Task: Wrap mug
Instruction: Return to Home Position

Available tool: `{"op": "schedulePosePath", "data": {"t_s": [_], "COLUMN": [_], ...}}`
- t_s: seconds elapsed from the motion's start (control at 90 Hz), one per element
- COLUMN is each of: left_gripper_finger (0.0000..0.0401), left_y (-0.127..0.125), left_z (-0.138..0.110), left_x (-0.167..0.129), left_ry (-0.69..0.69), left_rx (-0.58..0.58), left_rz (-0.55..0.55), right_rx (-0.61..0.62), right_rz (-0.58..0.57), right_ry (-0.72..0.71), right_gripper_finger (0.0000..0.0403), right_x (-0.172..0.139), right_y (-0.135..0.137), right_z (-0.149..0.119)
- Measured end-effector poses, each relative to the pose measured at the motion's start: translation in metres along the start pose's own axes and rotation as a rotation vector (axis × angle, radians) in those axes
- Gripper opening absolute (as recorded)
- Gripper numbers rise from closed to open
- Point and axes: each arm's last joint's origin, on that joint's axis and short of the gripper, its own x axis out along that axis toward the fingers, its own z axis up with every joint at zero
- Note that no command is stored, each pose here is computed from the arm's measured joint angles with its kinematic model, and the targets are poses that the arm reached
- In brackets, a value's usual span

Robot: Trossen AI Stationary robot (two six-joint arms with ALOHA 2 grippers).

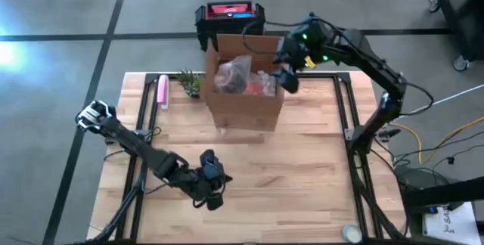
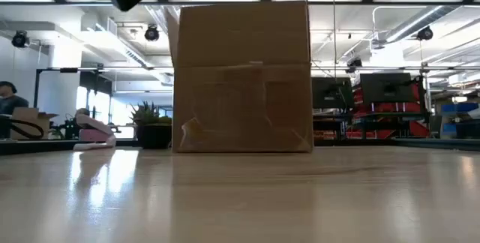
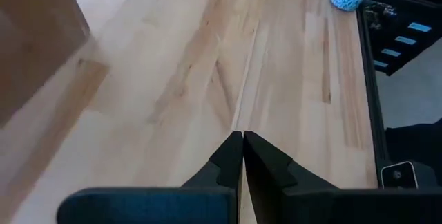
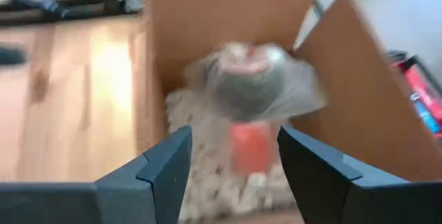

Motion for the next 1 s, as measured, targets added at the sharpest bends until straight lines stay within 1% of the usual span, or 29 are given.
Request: {"op": "schedulePosePath", "data": {"t_s": [0.133,0.244,0.333,0.411,0.533,0.633,0.722,0.867,0.922,1.0], "left_gripper_finger": [0.0,0.0,0.0,0.0,0.0,0.0,0.0,0.0,0.0,0.0], "left_y": [0.009,0.018,0.027,0.035,0.046,0.055,0.067,0.085,0.091,0.101], "left_z": [0.008,0.01,0.006,-0.001,-0.009,-0.017,-0.029,-0.04,-0.043,-0.05], "left_x": [-0.009,-0.011,-0.011,-0.011,-0.011,-0.013,-0.016,-0.025,-0.031,-0.039], "left_ry": [-0.018,-0.023,-0.015,-0.009,-0.05,-0.119,-0.172,-0.276,-0.312,-0.338], "left_rx": [0.039,0.053,0.054,0.046,0.011,-0.023,-0.04,-0.077,-0.064,-0.037], "left_rz": [0.017,0.036,0.055,0.067,0.043,-0.008,-0.035,-0.077,-0.09,-0.09], "right_rx": [0.018,0.037,0.051,0.083,0.108,0.118,0.126,0.154,0.153,0.151], "right_rz": [0.024,0.062,0.094,0.094,0.137,0.163,0.174,0.165,0.168,0.179], "right_ry": [0.033,0.032,-0.025,-0.083,-0.137,-0.189,-0.237,-0.29,-0.304,-0.396], "right_gripper_finger": [0.0162,0.0136,0.0111,0.0088,0.0052,0.0023,0.0005,0.0006,0.0007,0.0003], "right_x": [-0.017,-0.016,-0.019,-0.019,-0.009,-0.001,0.007,0.018,0.02,0.012], "right_y": [0.019,0.039,0.054,0.066,0.08,0.085,0.086,0.085,0.085,0.084], "right_z": [-0.03,-0.062,-0.094,-0.123,-0.163,-0.19,-0.21,-0.239,-0.253,-0.271]}}
